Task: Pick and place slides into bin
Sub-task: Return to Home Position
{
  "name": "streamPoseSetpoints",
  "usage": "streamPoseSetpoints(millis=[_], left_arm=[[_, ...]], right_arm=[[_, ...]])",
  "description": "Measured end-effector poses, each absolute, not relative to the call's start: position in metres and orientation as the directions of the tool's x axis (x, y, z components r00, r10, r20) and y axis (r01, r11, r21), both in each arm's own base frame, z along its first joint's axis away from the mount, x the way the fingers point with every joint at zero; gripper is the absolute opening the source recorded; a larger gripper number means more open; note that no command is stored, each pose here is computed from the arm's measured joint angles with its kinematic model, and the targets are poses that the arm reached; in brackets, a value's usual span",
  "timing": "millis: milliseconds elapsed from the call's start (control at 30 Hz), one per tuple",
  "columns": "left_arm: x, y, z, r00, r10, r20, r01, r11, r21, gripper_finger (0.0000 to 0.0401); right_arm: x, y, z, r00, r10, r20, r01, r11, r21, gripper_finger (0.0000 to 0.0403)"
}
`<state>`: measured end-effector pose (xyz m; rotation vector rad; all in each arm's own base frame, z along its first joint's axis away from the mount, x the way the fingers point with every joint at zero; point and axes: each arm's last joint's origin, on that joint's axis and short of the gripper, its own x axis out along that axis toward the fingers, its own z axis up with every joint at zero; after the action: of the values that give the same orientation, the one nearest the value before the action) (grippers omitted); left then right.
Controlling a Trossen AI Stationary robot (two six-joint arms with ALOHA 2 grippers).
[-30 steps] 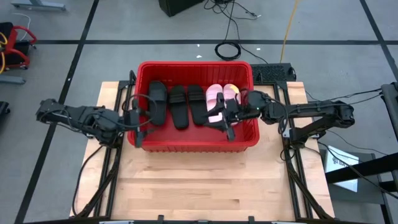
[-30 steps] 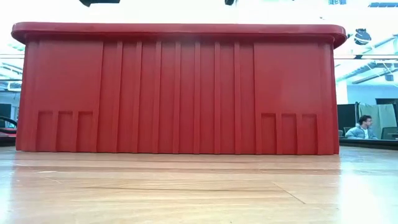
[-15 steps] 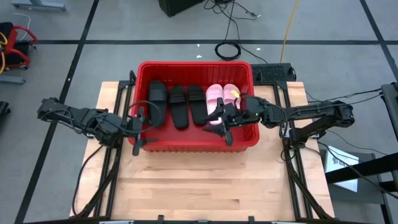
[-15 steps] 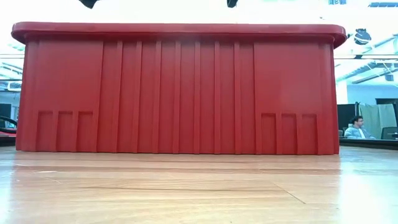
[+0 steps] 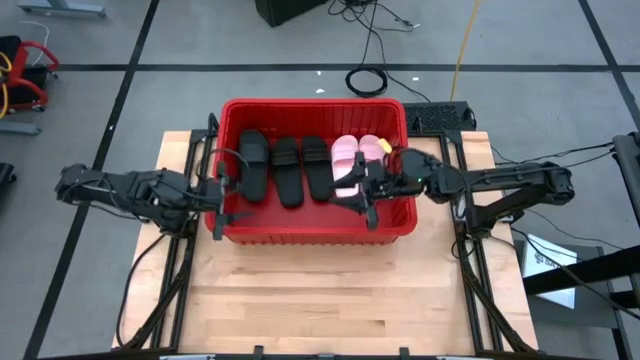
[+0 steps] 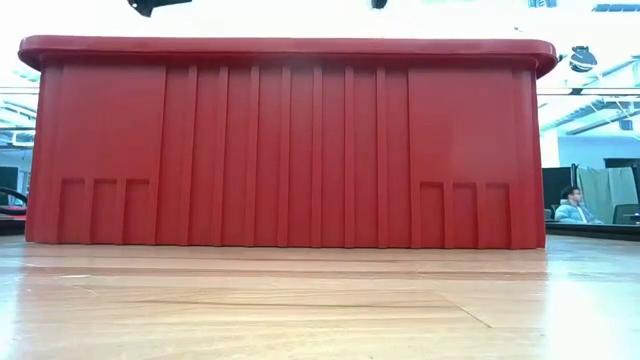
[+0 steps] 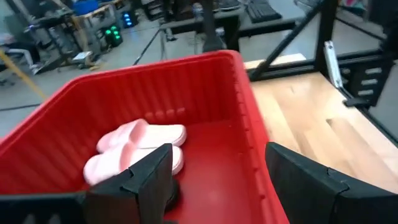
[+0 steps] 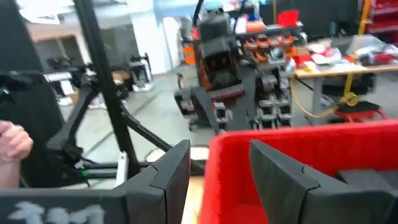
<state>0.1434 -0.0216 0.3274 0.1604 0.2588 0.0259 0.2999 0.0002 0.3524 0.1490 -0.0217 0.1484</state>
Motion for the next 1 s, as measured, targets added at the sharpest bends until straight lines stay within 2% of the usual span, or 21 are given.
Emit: streamPoseSetpoints(millis=[233,433,600,733,1000], left_arm=[[0.129,-0.013,0.330,0.978,0.070,-0.197,-0.036,0.985,0.171,0.0253],[0.124,-0.004,0.325,0.972,0.135,-0.194,-0.100,0.978,0.182,0.0253],[0.108,0.000,0.324,0.966,0.156,-0.207,-0.123,0.978,0.167,0.0253],[0.097,-0.001,0.327,0.979,0.105,-0.175,-0.079,0.986,0.148,0.0253],[0.084,-0.001,0.327,0.986,0.061,-0.156,-0.039,0.990,0.138,0.0253]], right_arm=[[0.289,-0.009,0.355,0.993,0.115,-0.023,-0.112,0.986,0.127,0.0155],[0.287,-0.017,0.354,0.995,0.088,-0.038,-0.083,0.990,0.111,0.0155],[0.268,-0.024,0.360,0.993,0.096,-0.070,-0.086,0.988,0.129,0.0155],[0.245,-0.022,0.356,0.992,0.128,0.012,-0.128,0.983,0.128,0.0155],[0.174,-0.015,0.346,0.946,0.120,0.300,-0.159,0.981,0.110,0.0155]])
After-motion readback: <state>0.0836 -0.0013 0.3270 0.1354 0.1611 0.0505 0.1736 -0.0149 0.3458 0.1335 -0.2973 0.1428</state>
